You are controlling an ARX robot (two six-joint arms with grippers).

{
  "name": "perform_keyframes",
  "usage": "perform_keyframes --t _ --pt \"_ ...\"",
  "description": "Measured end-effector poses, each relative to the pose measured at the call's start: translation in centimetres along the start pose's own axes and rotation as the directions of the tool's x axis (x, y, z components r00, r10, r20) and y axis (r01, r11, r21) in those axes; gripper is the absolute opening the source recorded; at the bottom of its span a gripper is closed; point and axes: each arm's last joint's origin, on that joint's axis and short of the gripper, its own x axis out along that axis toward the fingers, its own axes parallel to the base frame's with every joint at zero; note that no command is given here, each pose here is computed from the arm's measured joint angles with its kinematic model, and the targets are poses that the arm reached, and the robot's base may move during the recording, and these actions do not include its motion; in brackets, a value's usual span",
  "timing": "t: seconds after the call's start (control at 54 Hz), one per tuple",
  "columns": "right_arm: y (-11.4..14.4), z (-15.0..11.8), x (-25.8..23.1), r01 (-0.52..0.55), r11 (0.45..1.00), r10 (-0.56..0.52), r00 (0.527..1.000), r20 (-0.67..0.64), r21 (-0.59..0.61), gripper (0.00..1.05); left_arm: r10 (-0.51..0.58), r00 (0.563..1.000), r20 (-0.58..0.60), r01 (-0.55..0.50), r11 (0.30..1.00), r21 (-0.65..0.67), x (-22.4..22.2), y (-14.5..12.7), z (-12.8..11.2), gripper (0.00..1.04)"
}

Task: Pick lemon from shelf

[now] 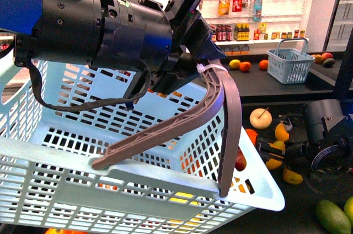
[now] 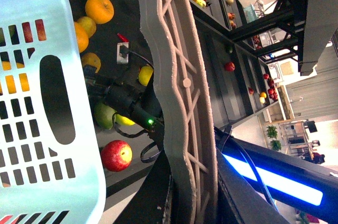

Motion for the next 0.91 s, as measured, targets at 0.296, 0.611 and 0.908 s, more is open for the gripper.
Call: perform_keyframes --t 0.296,0.611,0.908 --pt "-4.3 -2.1 -2.0 -0.359 0.831 0.294 0.932 -0.214 -0.425 1.02 0.000 1.000 0.000 0.000 1.000 0.000 0.0 0.0 0.0 0.12" --pt "-3.0 -0.4 -1.1 -0.485 0.331 0.433 0.840 -0.326 -0.809 1.02 0.000 1.000 0.000 0.000 1.000 0.000 0.0 0.0 0.0 0.12" --pt "-0.2 -3.4 4.0 -0.463 0.042 0.430 0.808 -0.402 -0.885 1.02 0.000 1.000 0.000 0.000 1.000 0.000 0.0 0.0 0.0 0.12"
